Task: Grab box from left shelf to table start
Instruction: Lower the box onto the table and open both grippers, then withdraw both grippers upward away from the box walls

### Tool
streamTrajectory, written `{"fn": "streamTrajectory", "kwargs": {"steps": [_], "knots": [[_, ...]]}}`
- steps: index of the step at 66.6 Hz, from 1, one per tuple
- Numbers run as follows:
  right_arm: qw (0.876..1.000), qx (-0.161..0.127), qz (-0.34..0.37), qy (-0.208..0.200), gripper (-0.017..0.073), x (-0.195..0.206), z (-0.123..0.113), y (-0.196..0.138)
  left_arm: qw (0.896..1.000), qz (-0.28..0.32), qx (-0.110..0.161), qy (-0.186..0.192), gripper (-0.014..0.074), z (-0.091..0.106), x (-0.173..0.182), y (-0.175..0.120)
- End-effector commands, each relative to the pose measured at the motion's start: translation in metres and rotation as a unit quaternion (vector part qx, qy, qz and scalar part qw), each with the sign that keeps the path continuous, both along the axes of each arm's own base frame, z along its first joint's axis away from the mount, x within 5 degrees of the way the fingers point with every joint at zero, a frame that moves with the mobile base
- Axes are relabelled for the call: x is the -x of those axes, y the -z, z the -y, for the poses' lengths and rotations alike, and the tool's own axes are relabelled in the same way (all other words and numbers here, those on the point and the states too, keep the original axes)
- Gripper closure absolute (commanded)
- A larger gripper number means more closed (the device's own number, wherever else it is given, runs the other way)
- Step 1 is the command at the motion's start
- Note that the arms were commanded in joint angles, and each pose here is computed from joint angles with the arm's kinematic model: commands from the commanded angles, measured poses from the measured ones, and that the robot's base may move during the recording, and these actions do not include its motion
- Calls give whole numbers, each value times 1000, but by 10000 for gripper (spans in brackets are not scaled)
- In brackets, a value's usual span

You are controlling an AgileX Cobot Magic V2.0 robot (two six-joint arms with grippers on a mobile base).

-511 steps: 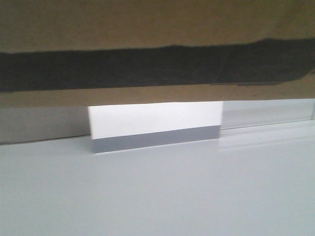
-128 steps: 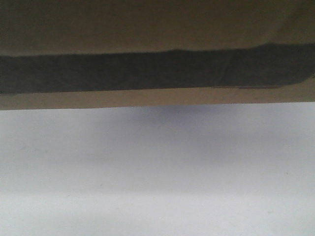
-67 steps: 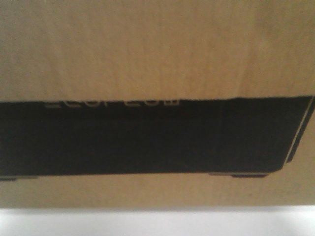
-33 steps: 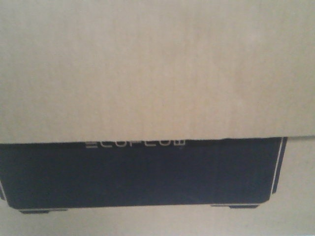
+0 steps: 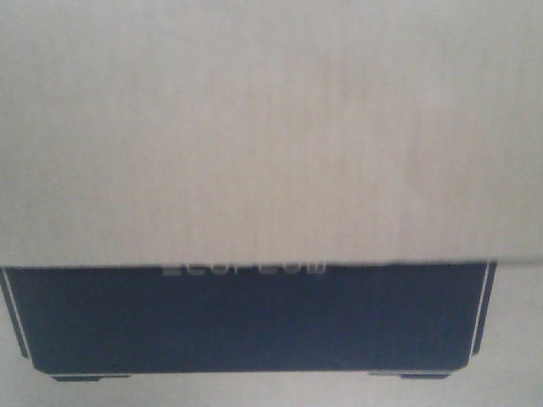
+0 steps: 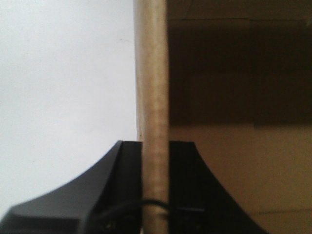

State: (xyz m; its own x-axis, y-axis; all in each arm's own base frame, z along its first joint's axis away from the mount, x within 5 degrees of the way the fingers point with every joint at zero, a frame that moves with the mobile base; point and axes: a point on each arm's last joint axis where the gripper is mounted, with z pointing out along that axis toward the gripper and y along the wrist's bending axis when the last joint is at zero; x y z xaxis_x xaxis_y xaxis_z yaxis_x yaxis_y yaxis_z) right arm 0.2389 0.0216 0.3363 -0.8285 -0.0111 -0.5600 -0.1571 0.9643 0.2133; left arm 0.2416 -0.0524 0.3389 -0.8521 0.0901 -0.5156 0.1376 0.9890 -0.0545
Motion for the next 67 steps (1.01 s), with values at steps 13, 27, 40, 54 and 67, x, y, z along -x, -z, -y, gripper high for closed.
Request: {"fn": "streamTrajectory", "kwargs": {"steps": [13, 27, 40, 54, 67], "knots": [[998, 5, 61, 1, -67, 2, 1, -23, 999, 41, 12, 8, 97, 2, 2, -19], [997, 19, 80, 1, -67, 9, 2, -33, 999, 39, 13, 9, 57, 1, 8, -30], [991, 15, 134, 4, -64, 29, 2, -67, 993, 113, 28, 9, 65, -5, 34, -69], [976, 10, 218, 9, 64, 78, 1, -103, 974, 222, 37, 6, 178, -20, 92, -109], [961, 11, 275, 8, 473, 128, 0, -113, 958, 282, 47, 5, 431, -32, 147, -115]]}}
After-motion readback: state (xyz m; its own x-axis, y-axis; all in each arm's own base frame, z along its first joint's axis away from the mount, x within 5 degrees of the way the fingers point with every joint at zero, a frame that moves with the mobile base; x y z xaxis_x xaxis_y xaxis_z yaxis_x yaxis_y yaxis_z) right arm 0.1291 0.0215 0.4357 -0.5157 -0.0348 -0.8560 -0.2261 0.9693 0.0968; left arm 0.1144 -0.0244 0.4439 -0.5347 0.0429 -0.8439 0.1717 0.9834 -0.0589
